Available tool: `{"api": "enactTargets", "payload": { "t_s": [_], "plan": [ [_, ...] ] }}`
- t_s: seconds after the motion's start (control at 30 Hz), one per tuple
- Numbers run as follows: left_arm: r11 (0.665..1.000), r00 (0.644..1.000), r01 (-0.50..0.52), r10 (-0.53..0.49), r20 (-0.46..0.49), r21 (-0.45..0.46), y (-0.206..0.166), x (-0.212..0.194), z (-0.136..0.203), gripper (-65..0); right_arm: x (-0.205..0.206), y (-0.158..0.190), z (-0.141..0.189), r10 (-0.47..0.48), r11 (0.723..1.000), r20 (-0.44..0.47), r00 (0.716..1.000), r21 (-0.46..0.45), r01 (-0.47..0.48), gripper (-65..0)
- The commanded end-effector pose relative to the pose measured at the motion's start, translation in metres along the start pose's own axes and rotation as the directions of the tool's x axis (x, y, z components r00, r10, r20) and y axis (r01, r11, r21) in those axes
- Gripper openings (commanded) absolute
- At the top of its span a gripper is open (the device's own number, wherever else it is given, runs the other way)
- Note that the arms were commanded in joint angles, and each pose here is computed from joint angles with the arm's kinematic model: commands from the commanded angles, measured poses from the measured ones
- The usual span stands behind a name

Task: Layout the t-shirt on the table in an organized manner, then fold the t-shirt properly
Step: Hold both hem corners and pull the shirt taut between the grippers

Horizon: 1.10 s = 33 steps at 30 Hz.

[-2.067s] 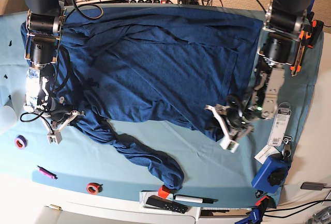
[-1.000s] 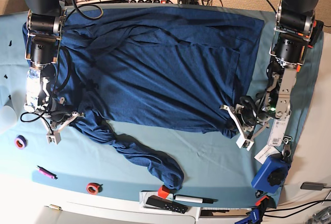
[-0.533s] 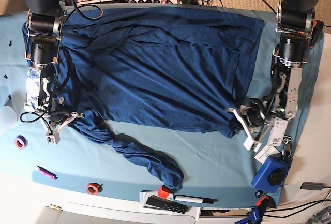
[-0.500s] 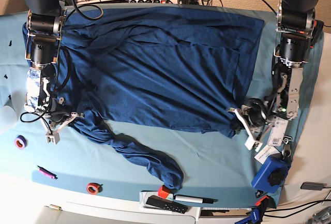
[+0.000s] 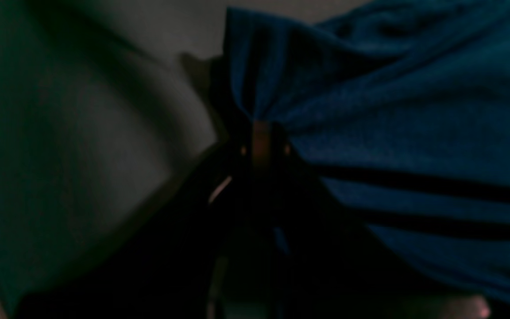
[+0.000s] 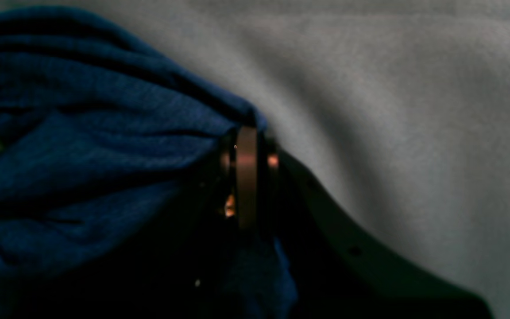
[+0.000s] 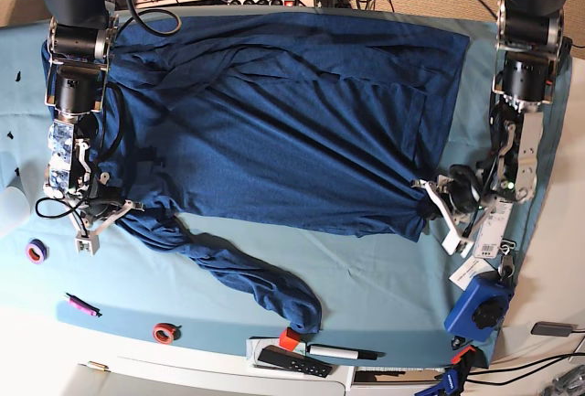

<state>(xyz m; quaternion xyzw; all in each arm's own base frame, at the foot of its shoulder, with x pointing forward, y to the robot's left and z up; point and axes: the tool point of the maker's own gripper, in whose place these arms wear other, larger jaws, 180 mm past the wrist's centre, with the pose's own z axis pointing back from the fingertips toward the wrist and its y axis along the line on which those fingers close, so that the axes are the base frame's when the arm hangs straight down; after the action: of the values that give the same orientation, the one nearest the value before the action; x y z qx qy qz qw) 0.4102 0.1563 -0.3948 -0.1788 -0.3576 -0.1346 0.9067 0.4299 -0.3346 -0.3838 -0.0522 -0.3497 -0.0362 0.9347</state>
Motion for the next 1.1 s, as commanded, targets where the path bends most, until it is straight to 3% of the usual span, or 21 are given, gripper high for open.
{"api": "enactTargets", "payload": {
  "t_s": [0.0, 0.27, 0.4, 0.5, 0.57, 0.8, 1.07],
  "plan": [
    [1.0, 0.999, 0.018, -0.018, 0.027, 0.017, 0.007, 0.015, 0.007, -65.0, 0.015, -0.017, 0.006, 0.002, 0.999, 0.024, 1.0, -0.05, -0.001, -65.0],
    [0.999, 0.998, 0.019, -0.017, 0.053, -0.049, -0.004, 0.016, 0.007, -65.0, 0.016, -0.032, 0.008, -0.004, 0.991, 0.032, 0.999, -0.134, 0.008, -65.0],
    [0.999, 0.995, 0.02, -0.014, 0.103, -0.048, -0.004, 0.026, 0.008, -65.0, 0.018, -0.032, 0.008, -0.001, 0.991, 0.043, 0.999, -0.136, 0.006, -65.0],
    [0.999, 0.988, 0.02, -0.013, 0.156, -0.043, -0.003, 0.038, 0.01, -45.5, 0.018, -0.032, 0.008, 0.0, 0.991, 0.045, 0.999, -0.135, 0.006, -65.0],
    [1.0, 0.987, -0.005, 0.007, 0.158, -0.009, 0.004, 0.042, 0.01, -38.1, 0.018, -0.03, 0.007, -0.001, 0.991, 0.045, 0.999, -0.133, 0.007, -65.0],
    [0.999, 0.982, -0.012, 0.006, 0.19, 0.031, 0.012, 0.064, 0.014, -37.7, 0.016, -0.015, 0.003, -0.007, 0.994, 0.043, 0.999, -0.105, 0.012, -65.0],
    [0.995, 0.976, -0.102, 0.096, 0.195, 0.022, 0.022, 0.066, 0.01, -37.7, 0.015, -0.005, 0.0, -0.009, 0.996, 0.042, 0.999, -0.088, 0.012, -65.0]
  ]
}}
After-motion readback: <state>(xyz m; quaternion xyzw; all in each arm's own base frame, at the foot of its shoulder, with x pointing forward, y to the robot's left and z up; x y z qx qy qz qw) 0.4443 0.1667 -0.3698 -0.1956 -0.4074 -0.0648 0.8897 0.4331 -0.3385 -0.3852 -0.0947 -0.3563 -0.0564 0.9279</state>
